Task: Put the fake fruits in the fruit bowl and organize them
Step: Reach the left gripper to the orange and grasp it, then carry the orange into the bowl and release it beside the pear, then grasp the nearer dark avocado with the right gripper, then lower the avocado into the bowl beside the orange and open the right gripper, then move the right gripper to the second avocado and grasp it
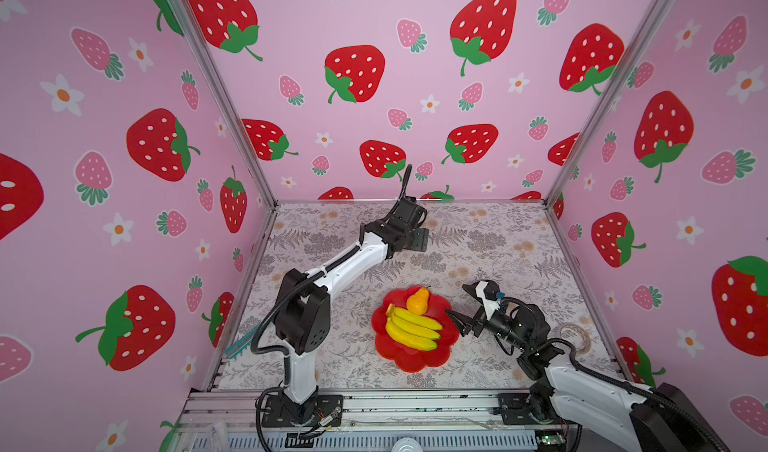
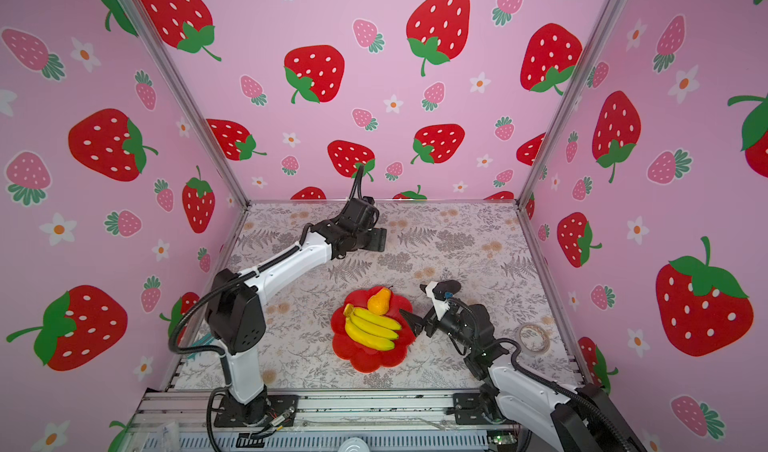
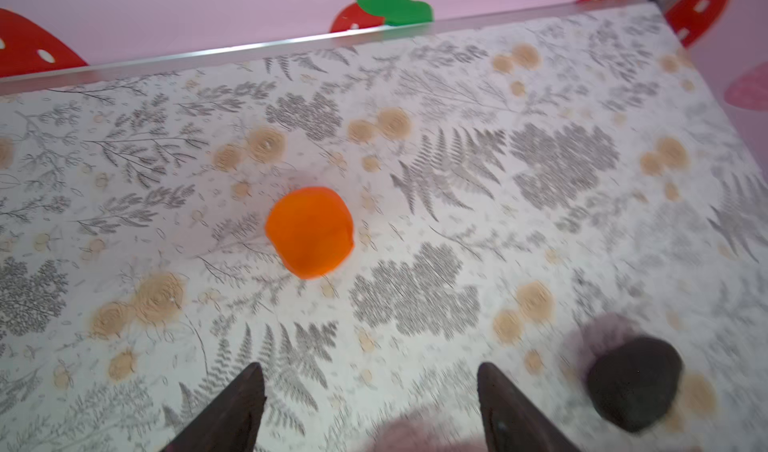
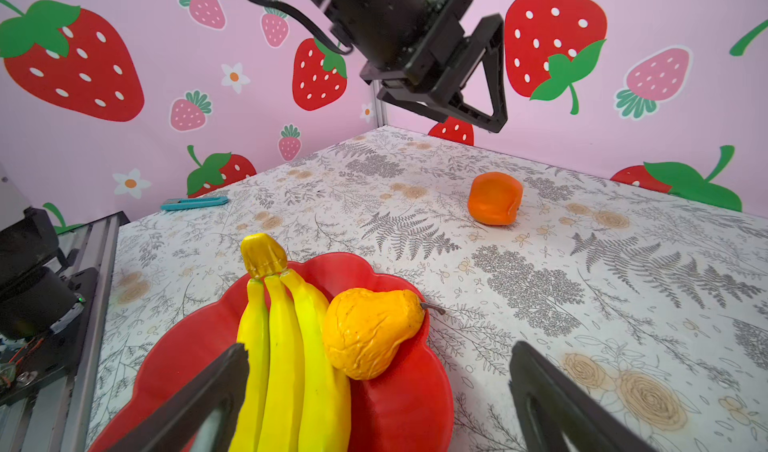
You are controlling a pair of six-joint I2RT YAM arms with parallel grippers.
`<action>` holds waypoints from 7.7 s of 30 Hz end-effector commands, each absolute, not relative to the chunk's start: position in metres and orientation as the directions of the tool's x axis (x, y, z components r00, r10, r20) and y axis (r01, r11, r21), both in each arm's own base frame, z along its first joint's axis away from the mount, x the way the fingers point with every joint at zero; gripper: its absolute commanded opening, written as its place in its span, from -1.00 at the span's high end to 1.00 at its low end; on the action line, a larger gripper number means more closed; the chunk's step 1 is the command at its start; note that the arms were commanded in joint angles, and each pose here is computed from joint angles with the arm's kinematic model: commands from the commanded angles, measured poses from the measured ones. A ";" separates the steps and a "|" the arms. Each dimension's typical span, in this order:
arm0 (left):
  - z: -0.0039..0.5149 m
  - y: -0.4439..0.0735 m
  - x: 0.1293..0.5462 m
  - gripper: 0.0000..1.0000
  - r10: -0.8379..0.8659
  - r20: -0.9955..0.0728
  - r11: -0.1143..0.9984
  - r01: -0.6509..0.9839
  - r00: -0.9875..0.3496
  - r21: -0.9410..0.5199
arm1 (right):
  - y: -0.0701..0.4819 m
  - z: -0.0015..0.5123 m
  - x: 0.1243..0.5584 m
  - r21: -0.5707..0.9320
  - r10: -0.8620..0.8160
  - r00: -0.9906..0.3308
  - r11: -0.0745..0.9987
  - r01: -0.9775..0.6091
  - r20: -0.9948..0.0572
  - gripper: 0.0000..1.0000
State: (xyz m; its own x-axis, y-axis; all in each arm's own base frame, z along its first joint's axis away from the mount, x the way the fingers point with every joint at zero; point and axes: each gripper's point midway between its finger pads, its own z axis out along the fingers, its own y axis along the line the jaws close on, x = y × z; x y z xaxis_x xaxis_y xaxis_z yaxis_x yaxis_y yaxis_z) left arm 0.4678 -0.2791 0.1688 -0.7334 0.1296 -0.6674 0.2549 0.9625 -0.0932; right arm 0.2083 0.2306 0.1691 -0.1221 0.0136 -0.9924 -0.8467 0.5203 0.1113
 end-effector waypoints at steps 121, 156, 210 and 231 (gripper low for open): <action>0.156 -0.341 0.174 -0.59 0.685 -0.624 0.381 0.915 -0.376 -0.133 | 0.131 0.053 0.208 0.360 0.129 -0.786 0.925 -0.125 -0.605 -0.93; 0.184 -0.291 0.162 -0.98 0.639 -0.639 0.471 0.875 -0.429 -0.116 | 0.227 0.129 0.152 0.468 -0.052 -0.649 0.650 -0.599 -0.759 0.36; 0.200 -0.333 0.185 -0.98 0.561 -0.724 0.458 0.879 -0.402 -0.133 | 0.141 0.144 0.233 0.283 0.170 -0.595 0.954 -0.101 -0.785 -0.87; 0.179 -0.364 0.206 -0.98 0.499 -0.753 0.481 0.860 -0.429 -0.171 | 0.122 0.081 0.306 0.352 0.384 -0.770 0.910 0.221 -0.509 -0.97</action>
